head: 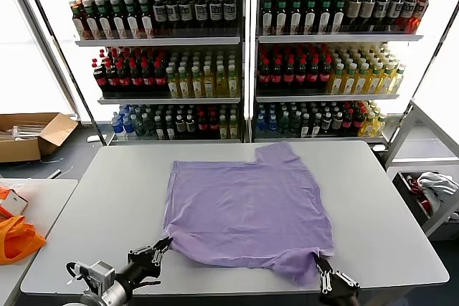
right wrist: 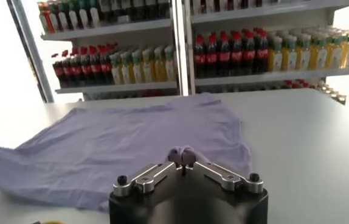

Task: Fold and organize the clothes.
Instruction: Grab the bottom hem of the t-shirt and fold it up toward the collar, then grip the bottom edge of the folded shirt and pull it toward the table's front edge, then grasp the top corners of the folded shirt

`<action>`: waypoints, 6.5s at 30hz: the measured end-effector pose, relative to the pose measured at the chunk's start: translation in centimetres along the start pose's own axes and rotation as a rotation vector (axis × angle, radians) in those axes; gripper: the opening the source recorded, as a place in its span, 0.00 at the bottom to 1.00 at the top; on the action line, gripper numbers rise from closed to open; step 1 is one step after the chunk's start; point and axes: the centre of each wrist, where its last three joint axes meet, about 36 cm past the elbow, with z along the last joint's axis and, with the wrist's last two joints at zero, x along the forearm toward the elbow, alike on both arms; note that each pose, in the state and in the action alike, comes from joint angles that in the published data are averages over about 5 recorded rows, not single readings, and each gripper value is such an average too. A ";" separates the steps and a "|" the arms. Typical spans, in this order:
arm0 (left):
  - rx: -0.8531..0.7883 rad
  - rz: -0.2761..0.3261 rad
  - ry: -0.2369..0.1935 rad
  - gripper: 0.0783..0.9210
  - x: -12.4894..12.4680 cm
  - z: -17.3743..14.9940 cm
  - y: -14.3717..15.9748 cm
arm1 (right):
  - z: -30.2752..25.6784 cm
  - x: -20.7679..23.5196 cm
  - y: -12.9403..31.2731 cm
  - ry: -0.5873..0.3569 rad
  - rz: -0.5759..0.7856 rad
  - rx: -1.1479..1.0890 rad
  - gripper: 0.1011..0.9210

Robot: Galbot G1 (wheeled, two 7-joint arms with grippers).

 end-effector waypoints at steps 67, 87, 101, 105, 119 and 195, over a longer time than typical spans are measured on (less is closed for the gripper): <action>0.166 -0.042 0.056 0.37 -8.2 1.9 3.6 | 4.0 -8.4 -1.9 0.274 0.244 0.128 0.15; 0.209 -0.031 0.087 0.01 -5.3 3.2 3.2 | 3.2 -3.8 -1.8 0.277 0.183 0.100 0.01; 0.230 -0.055 0.151 0.01 2.9 5.2 0.9 | 2.6 2.2 0.8 0.308 0.118 0.113 0.01; 0.218 -0.073 0.165 0.02 4.6 5.2 0.9 | 2.2 2.9 0.9 0.315 0.120 0.120 0.02; 0.140 -0.108 0.129 0.43 6.3 2.9 3.2 | -0.9 0.4 -3.1 0.237 0.104 0.127 0.48; 0.039 0.050 0.114 0.05 -13.7 -1.3 16.3 | -2.9 -36.8 -4.1 0.323 -0.238 0.140 0.10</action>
